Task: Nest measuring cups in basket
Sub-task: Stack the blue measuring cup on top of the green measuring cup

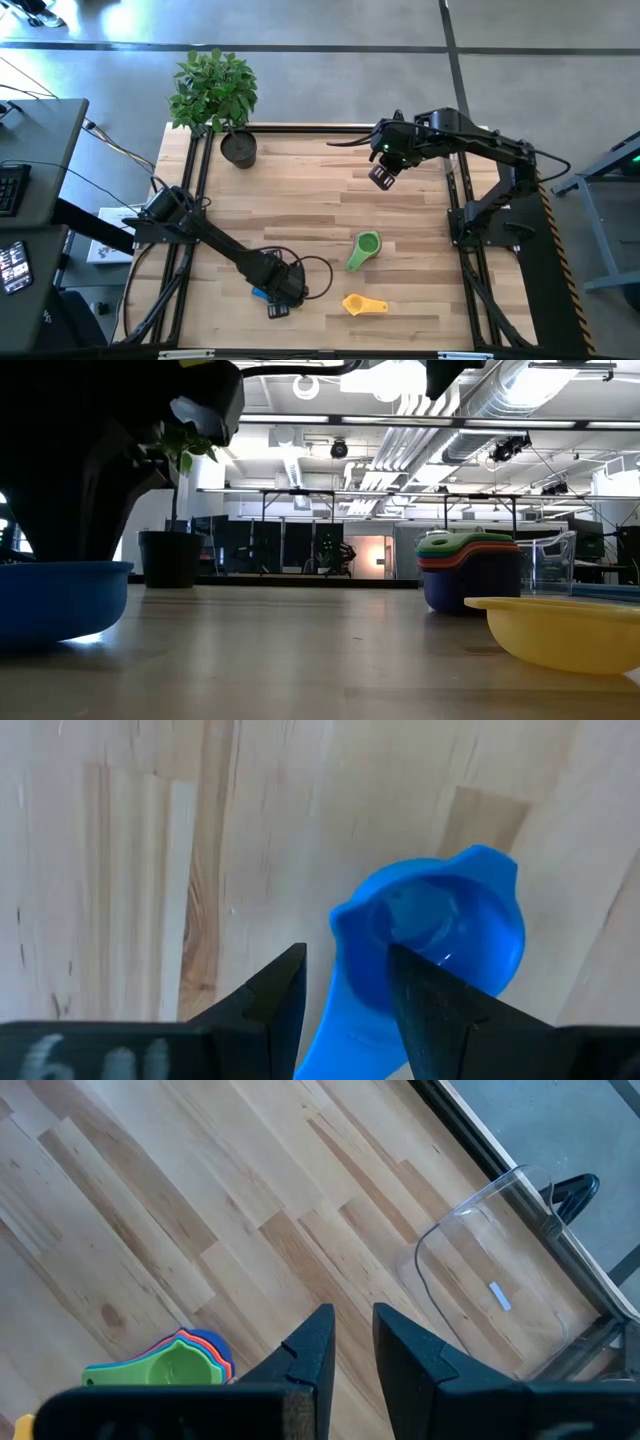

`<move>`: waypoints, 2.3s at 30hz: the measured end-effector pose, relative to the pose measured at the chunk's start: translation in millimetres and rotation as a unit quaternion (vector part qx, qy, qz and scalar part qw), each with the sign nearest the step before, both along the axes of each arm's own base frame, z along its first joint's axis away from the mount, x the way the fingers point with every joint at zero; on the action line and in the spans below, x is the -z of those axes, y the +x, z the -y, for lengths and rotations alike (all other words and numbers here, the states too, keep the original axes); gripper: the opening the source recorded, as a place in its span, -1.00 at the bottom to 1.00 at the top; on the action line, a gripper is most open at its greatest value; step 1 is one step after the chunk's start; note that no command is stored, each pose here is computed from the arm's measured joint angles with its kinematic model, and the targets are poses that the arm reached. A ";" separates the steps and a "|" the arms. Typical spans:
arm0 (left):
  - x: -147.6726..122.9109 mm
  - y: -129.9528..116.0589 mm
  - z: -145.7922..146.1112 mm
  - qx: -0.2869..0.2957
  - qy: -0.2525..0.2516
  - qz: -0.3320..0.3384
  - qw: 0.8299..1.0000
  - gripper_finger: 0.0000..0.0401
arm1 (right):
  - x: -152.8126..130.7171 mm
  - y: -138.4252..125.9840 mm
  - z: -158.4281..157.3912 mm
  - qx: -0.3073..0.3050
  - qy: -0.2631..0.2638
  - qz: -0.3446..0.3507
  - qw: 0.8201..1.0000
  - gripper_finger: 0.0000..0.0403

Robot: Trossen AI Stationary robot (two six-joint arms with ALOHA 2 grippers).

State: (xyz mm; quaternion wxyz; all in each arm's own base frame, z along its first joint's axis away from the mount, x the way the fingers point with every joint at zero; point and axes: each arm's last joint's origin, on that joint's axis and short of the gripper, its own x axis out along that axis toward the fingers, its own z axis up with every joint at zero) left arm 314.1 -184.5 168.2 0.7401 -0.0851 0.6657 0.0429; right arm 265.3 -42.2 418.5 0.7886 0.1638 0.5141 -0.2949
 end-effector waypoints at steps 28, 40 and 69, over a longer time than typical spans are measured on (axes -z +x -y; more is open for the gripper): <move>17.7 3.2 -14.8 -0.063 -0.024 -0.008 0.998 -0.95 | 0.0 0.0 0.1 0.026 0.007 0.008 1.000 -0.68; -28.3 41.5 -70.9 -0.181 -0.064 0.097 0.977 -0.96 | -0.5 -0.4 1.7 0.094 -0.004 0.026 0.995 -0.68; -95.9 110.7 -174.2 -0.364 -0.247 0.332 0.835 -0.96 | -1.8 -5.7 27.3 0.235 -0.063 0.055 0.968 -0.68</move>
